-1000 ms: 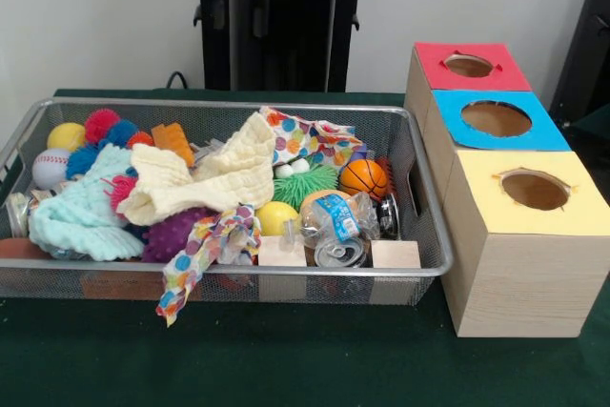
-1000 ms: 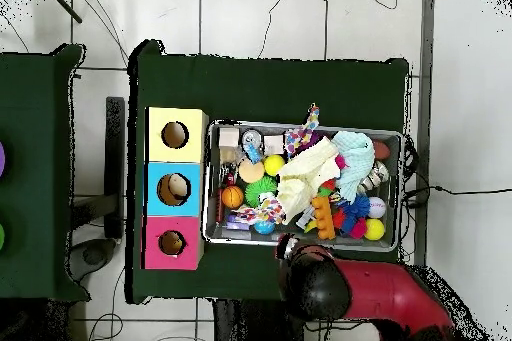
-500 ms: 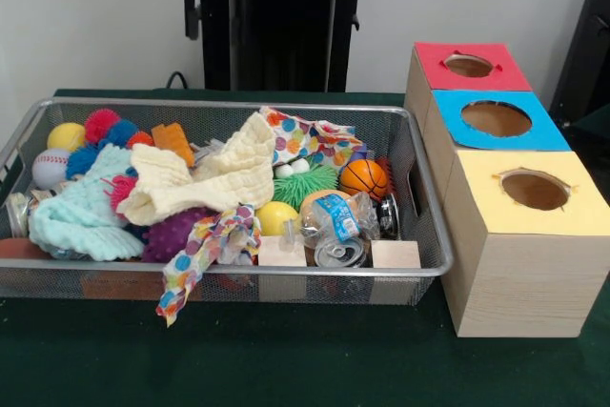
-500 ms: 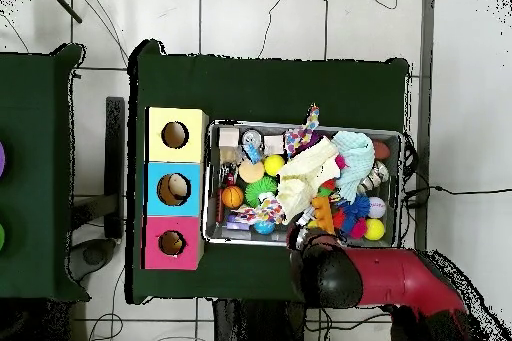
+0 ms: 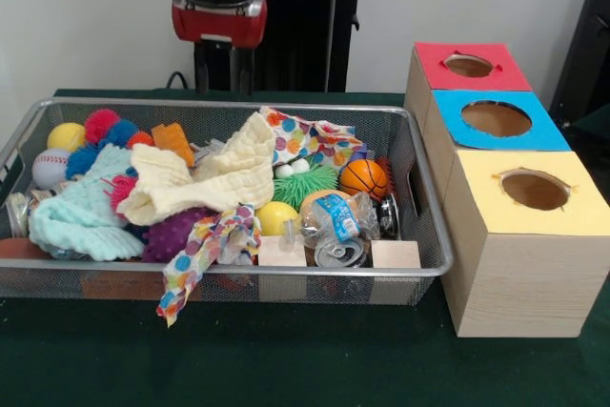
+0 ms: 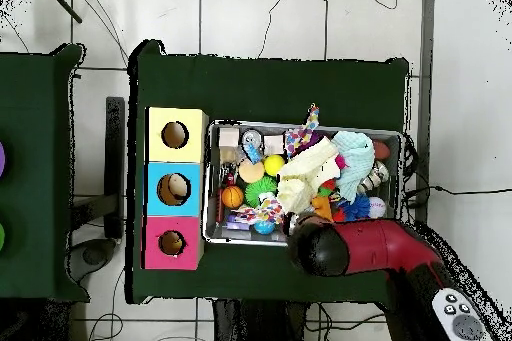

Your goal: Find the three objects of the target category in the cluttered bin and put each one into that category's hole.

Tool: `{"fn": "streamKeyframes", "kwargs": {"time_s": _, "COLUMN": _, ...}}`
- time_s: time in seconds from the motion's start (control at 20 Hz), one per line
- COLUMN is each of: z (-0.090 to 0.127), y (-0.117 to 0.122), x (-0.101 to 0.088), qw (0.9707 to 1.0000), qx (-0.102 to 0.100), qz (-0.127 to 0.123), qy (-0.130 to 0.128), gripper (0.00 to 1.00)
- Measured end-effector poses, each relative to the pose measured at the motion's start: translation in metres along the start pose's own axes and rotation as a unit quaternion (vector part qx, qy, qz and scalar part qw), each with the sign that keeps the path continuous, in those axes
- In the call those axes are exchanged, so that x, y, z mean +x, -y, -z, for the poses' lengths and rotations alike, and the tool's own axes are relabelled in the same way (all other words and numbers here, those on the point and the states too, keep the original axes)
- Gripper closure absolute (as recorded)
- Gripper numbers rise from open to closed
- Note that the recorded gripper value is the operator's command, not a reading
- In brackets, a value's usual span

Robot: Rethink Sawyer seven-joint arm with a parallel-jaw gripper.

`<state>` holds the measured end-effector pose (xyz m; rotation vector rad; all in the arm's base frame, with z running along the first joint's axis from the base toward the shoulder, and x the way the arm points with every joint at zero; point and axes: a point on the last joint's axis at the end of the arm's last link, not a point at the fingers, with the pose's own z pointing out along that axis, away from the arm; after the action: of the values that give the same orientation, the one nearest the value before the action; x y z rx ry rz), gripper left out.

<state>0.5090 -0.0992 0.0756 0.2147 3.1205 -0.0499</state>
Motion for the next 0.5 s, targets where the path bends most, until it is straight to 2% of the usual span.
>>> {"fn": "streamKeyframes", "kwargs": {"time_s": 0.2, "z": -0.017, "y": 0.003, "x": -0.016, "qw": 1.0000, "qx": 0.001, "qz": 0.004, "qy": -0.002, "gripper": 0.00}}
{"fn": "streamKeyframes", "kwargs": {"time_s": 0.25, "z": -0.028, "y": 0.005, "x": -0.026, "qw": 1.0000, "qx": 0.004, "qz": 0.009, "qy": 0.000, "gripper": 0.00}}
{"fn": "streamKeyframes", "kwargs": {"time_s": 0.5, "z": -0.050, "y": 0.007, "x": -0.053, "qw": 0.9996, "qx": 0.011, "qz": 0.021, "qy": 0.016, "gripper": 0.00}}
